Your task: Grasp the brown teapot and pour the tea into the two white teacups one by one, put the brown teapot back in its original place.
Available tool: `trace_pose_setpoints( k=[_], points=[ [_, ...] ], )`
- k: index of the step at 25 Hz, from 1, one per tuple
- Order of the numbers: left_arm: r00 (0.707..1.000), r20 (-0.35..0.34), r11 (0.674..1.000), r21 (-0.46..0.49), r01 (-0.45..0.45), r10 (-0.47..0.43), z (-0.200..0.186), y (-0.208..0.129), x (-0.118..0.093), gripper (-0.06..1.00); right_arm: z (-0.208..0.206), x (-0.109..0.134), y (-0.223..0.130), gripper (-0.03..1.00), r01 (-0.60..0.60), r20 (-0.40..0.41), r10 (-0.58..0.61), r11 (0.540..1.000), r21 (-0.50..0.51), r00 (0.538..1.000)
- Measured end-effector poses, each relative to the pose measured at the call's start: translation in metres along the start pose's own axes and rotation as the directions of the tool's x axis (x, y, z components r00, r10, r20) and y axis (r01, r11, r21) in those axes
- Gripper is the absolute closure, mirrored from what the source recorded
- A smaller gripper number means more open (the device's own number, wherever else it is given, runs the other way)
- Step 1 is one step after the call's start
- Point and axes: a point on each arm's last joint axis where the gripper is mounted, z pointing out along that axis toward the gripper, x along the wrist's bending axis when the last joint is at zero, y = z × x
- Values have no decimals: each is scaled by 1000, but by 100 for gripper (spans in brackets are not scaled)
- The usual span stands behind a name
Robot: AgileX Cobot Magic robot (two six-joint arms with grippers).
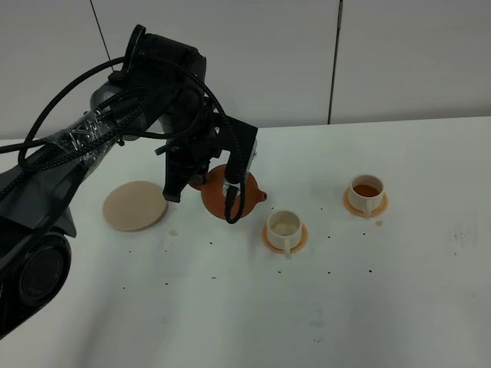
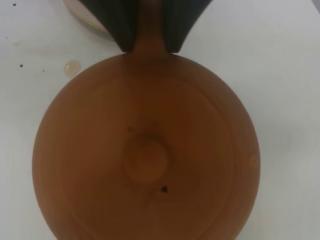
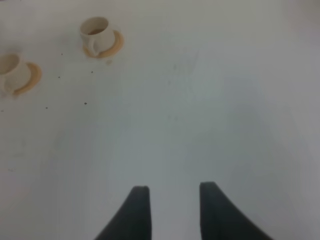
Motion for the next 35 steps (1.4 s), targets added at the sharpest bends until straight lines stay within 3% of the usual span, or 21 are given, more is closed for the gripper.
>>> trace_pose_setpoints(
  k=[10,35],
  points=[
    [1000,-3,1000,6,-14,14,-1,5,0,77,0,0,0,73,0,0,0,1000,0,1000],
    [990,-53,979,163,-121,131,-11,36,-3,77,0,0,0,73,-1,0,1,1000,0,1000]
  ],
)
